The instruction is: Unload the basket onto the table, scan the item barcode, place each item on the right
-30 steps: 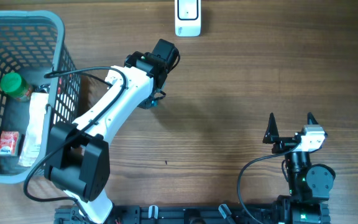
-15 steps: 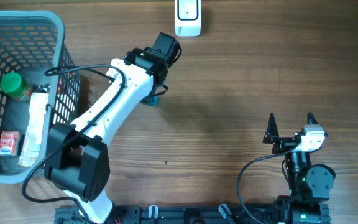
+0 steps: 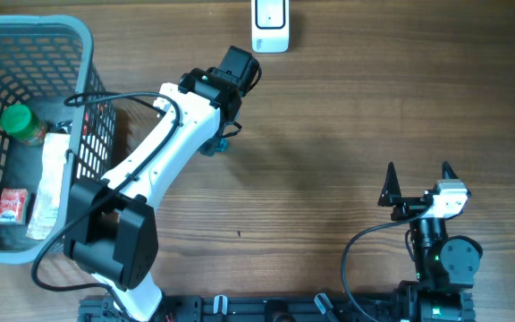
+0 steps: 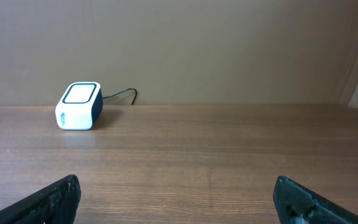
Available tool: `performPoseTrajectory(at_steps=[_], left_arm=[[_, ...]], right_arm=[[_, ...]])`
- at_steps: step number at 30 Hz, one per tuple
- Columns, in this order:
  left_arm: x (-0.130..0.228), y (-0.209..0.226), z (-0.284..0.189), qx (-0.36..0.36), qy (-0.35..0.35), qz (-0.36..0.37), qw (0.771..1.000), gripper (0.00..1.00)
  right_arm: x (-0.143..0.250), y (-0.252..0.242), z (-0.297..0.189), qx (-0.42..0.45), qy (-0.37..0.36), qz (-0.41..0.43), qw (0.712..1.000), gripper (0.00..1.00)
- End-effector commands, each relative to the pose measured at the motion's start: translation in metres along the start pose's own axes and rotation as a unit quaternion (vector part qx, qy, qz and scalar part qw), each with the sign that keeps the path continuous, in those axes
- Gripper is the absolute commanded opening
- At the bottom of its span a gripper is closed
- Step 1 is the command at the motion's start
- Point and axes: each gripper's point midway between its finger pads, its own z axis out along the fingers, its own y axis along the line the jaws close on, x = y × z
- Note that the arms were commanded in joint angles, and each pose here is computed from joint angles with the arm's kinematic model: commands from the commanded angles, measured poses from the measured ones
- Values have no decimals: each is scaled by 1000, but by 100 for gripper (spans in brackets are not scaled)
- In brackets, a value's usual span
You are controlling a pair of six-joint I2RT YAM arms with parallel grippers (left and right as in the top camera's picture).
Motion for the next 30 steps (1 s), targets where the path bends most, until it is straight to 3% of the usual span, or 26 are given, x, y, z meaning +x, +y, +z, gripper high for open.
performPoseTrajectory(at_steps=[1, 8, 15, 18, 21, 22, 26, 30], left_arm=[[-8, -9, -10, 21, -4, -7, 1000, 100], [-28, -19, -44, 73, -15, 5, 997, 100], [-75, -9, -138, 161, -25, 29, 986, 100], [-135, -8, -239, 285, -83, 109, 949, 100], [-201, 17, -294, 324, -161, 87, 928, 100], [-238, 42, -307, 311, -199, 55, 928, 99], [-307, 115, -286, 189, -260, -37, 946, 100], [-353, 144, -218, 74, -220, -78, 970, 100]], right_arm=[[-1, 3, 0, -8, -2, -5, 1000, 100], [-1, 3, 0, -8, -2, -5, 1000, 100], [-1, 3, 0, -8, -2, -5, 1000, 100], [-1, 3, 0, -8, -2, -5, 1000, 100], [-1, 3, 0, -8, -2, -5, 1000, 100], [-1, 3, 0, -8, -2, -5, 1000, 100], [-1, 3, 0, -8, -2, -5, 1000, 100], [-1, 3, 0, -8, -2, -5, 1000, 100]])
